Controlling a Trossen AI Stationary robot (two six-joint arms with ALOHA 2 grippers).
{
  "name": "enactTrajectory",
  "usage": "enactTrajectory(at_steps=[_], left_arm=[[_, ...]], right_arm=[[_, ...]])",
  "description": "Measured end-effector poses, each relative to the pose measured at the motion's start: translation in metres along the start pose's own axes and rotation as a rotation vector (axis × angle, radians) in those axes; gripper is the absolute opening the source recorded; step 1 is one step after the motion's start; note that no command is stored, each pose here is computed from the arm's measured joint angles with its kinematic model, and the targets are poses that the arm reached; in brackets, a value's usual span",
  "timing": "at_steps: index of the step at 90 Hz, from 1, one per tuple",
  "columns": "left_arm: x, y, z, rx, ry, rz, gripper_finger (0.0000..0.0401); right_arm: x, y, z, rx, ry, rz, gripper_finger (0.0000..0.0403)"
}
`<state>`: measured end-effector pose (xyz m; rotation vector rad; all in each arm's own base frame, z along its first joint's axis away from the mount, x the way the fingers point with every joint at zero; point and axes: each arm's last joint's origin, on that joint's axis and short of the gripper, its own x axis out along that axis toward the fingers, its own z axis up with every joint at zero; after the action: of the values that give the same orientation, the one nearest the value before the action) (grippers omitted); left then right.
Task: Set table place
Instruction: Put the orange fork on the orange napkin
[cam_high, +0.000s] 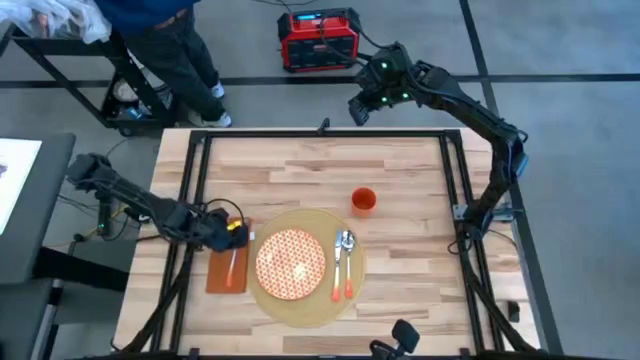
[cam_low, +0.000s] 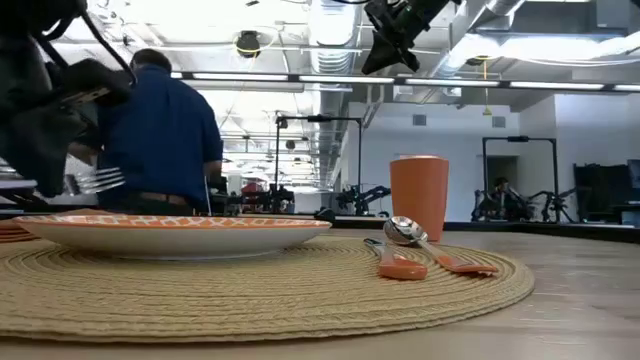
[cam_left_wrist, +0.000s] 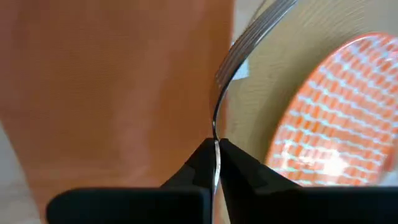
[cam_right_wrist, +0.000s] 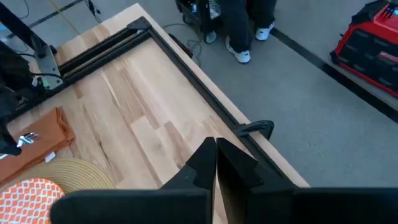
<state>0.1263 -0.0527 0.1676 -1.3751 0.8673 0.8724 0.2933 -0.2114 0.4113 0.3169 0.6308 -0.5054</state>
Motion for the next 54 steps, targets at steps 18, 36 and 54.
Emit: enactTrajectory(at_steps=[18,36,54], left_arm=[[0.0047,-0.0011,-0.0005,-0.005,-0.052,0.008,0.0],[0.0047,-0.0018,0.0002,-0.01,-0.078,-0.007,0.0],[0.0051,-0.0014,0.0002,-0.004,-0.08,0.0,0.0]], right_arm=[[0.0,0.0,0.0,-0.015,0.0,0.0,0.0],[0.0,0.0,0.0,-0.017,0.0,0.0,0.0],[0.0,0.0,-0.0001,-0.016,0.001,0.001,0.0]])
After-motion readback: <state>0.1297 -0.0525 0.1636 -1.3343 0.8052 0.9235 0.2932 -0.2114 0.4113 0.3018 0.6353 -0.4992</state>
